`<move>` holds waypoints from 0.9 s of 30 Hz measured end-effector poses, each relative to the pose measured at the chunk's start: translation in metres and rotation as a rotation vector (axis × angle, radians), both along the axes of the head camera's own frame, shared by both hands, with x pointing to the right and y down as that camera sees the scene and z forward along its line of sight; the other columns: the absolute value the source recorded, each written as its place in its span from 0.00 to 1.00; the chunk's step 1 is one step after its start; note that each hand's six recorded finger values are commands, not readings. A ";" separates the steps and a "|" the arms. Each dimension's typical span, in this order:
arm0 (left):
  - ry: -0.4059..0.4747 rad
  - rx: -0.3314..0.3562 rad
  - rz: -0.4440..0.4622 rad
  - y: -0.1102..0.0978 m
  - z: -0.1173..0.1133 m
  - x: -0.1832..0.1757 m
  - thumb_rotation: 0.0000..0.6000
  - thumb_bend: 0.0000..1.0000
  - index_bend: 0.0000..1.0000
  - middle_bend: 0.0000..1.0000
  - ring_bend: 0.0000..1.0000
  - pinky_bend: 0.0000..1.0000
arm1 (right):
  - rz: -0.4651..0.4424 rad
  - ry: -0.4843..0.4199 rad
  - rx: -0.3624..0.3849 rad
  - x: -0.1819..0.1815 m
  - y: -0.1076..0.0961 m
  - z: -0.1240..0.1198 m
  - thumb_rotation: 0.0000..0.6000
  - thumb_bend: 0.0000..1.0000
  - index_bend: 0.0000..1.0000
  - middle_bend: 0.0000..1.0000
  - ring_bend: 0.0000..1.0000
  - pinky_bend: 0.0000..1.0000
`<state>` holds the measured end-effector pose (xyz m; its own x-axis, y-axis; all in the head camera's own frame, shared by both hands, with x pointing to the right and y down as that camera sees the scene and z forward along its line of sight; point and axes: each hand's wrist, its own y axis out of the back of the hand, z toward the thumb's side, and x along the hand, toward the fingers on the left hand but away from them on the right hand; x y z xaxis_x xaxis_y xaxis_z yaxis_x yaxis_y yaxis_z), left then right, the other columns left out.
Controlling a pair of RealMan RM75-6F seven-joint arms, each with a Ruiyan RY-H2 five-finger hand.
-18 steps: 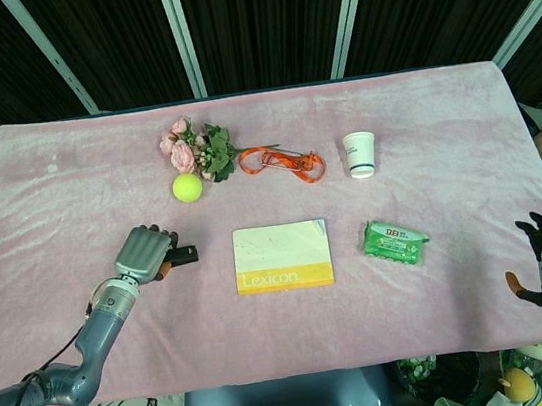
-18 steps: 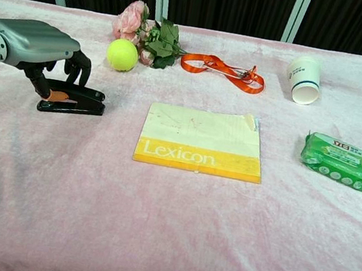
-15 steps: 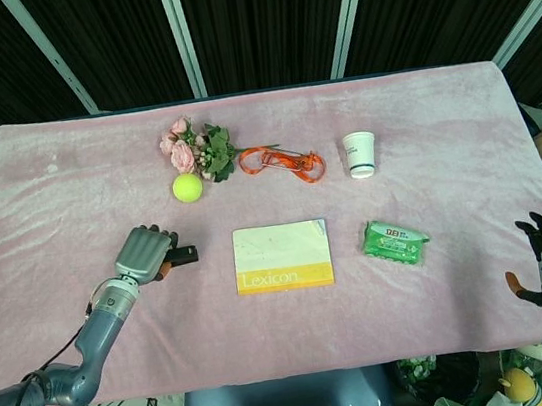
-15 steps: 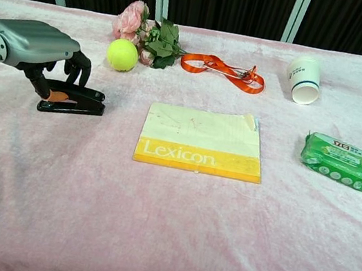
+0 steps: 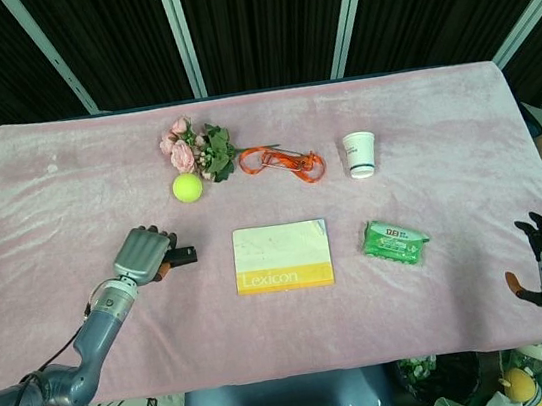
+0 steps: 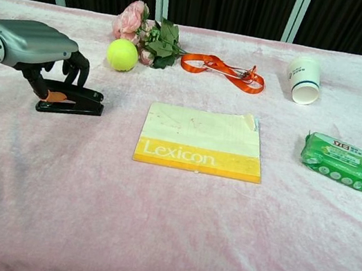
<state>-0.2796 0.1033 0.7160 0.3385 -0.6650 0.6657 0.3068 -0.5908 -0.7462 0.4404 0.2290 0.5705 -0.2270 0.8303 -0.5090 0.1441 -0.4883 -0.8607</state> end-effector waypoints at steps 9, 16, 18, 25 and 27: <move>0.007 0.003 0.000 0.000 0.001 -0.001 1.00 0.38 0.42 0.52 0.32 0.43 | 0.002 0.000 -0.002 0.000 0.000 0.000 1.00 0.24 0.18 0.06 0.19 0.23; 0.007 0.006 0.001 0.000 0.000 -0.002 1.00 0.38 0.42 0.52 0.32 0.43 | 0.002 0.001 -0.002 0.000 0.000 0.000 1.00 0.24 0.18 0.06 0.19 0.23; 0.011 0.009 0.000 -0.001 0.000 -0.002 1.00 0.38 0.42 0.52 0.32 0.43 | 0.002 0.001 -0.002 0.000 0.000 0.000 1.00 0.24 0.18 0.06 0.19 0.23; 0.042 0.033 -0.004 -0.009 -0.013 0.003 1.00 0.38 0.43 0.52 0.32 0.43 | 0.012 -0.001 -0.002 0.002 0.000 0.000 1.00 0.24 0.18 0.06 0.19 0.23; 0.067 0.050 -0.008 -0.014 -0.022 0.007 1.00 0.38 0.43 0.52 0.32 0.43 | 0.011 -0.002 -0.004 0.002 0.000 0.000 1.00 0.24 0.18 0.06 0.19 0.23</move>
<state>-0.2726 0.0893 0.6936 0.3760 -0.6999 0.6073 0.2503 -0.5543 -0.7938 0.4422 0.2290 0.5705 -0.2347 0.8260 -0.5125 0.1512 -0.4898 -0.8586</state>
